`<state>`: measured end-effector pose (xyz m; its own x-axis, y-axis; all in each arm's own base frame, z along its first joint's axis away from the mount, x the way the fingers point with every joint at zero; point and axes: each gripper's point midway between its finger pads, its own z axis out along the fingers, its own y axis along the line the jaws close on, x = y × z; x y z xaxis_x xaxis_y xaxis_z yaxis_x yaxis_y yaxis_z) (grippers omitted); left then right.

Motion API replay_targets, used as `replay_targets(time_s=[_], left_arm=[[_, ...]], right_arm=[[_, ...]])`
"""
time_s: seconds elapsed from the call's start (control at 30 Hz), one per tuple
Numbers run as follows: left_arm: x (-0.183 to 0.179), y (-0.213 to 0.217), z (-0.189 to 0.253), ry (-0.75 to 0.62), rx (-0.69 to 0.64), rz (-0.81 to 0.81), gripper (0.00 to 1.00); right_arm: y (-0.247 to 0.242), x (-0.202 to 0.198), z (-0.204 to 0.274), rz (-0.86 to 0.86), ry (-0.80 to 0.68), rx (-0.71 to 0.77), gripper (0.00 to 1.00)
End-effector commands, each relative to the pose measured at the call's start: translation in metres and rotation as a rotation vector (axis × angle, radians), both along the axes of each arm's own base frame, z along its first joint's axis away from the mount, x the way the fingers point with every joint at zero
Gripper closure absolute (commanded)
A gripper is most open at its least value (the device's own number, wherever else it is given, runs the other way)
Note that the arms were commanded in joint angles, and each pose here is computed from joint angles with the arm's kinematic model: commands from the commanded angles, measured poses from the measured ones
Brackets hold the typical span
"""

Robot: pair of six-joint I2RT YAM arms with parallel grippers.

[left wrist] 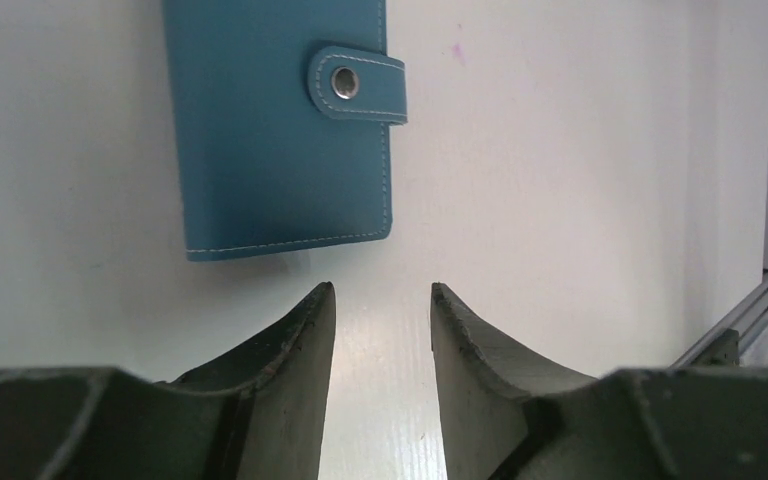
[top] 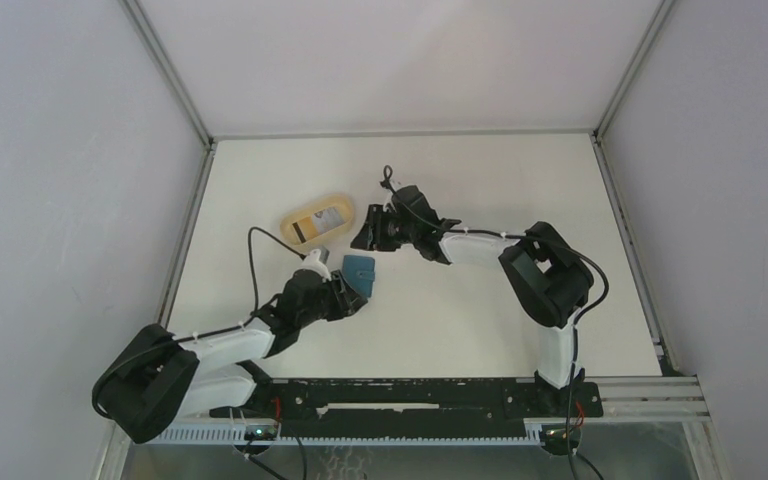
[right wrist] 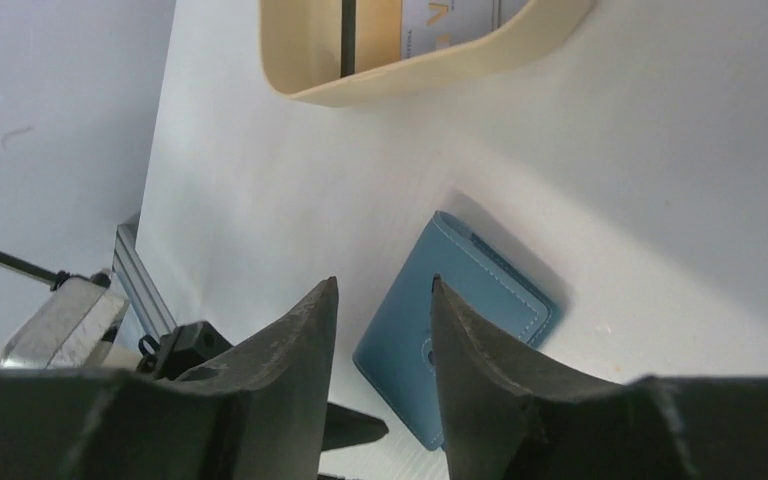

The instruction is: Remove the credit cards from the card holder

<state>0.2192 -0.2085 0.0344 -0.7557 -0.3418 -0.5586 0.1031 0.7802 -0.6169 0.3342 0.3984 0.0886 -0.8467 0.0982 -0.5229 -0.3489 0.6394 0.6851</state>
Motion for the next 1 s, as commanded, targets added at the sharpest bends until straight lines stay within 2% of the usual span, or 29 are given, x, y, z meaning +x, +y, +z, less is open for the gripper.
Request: replay_targets(time_s=[0.0,0.07,0.13,0.37,0.53,0.77,0.97], left_arm=[[0.01,-0.019,0.034,-0.067,-0.089,-0.017,0.55],[0.015,-0.013,0.041,-0.09,-0.057,0.003,0.54],[0.026,0.003,0.051,-0.138,0.002,0.075,0.48],[0.053,0.07,0.087,-0.231,0.062,0.294,0.44],[0.058,0.105,0.076,-0.201,0.205,0.386,0.42],[0.062,0.094,0.044,-0.126,0.175,0.359,0.43],[0.062,0.085,0.034,-0.097,0.166,0.317,0.44]], right_arm=[[0.006,0.013,0.018,0.065,-0.093,0.003,0.49],[-0.001,0.015,0.025,0.067,-0.139,-0.036,0.43],[-0.008,0.014,0.026,0.072,-0.175,-0.088,0.39],[-0.024,0.002,0.015,0.074,-0.202,-0.179,0.35],[-0.013,-0.025,-0.003,0.123,-0.291,-0.363,0.32],[-0.007,-0.035,-0.018,0.133,-0.37,-0.531,0.36],[-0.016,-0.026,-0.026,0.101,-0.381,-0.615,0.37]])
